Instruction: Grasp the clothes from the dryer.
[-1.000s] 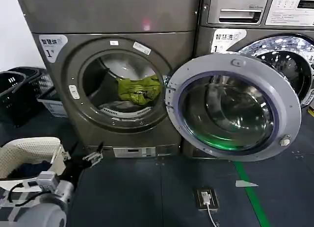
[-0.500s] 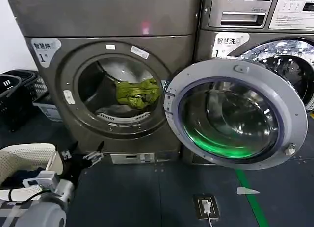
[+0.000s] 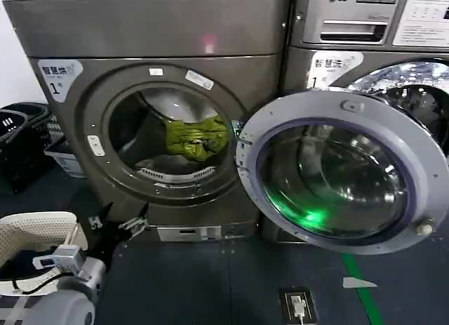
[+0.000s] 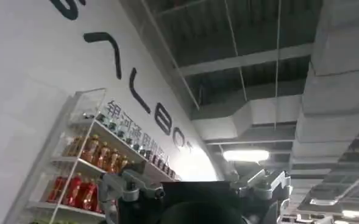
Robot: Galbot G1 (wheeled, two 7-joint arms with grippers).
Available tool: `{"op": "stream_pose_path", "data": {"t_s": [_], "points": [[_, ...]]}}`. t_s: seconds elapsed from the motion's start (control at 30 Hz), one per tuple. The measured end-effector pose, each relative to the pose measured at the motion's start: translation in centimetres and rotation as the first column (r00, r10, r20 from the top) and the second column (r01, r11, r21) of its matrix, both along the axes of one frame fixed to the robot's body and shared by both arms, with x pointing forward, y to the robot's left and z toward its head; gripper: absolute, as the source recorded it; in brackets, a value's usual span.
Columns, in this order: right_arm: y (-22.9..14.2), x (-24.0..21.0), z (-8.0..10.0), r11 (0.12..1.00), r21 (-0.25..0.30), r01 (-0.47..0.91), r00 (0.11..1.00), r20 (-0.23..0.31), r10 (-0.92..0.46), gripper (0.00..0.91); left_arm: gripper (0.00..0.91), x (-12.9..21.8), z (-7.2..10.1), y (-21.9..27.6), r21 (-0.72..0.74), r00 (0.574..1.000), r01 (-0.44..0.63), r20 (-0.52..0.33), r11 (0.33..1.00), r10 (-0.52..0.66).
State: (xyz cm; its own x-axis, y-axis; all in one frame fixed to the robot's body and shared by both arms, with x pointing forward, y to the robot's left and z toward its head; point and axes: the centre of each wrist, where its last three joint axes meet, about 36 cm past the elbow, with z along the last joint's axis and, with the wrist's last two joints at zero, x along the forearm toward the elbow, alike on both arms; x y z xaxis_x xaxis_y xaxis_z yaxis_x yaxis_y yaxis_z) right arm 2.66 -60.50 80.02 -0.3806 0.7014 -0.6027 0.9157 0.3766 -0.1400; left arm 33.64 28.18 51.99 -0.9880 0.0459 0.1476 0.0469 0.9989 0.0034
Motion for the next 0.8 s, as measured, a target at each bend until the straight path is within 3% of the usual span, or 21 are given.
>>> {"op": "stream_pose_path", "data": {"t_s": [0.8], "points": [[0.33,0.43,-0.3,1.0,-0.006,-0.014,1.0,-0.01,0.014,0.907,0.907,0.09,-0.05,0.03,0.002,1.0,0.006,-0.002,1.0,-0.006]]}}
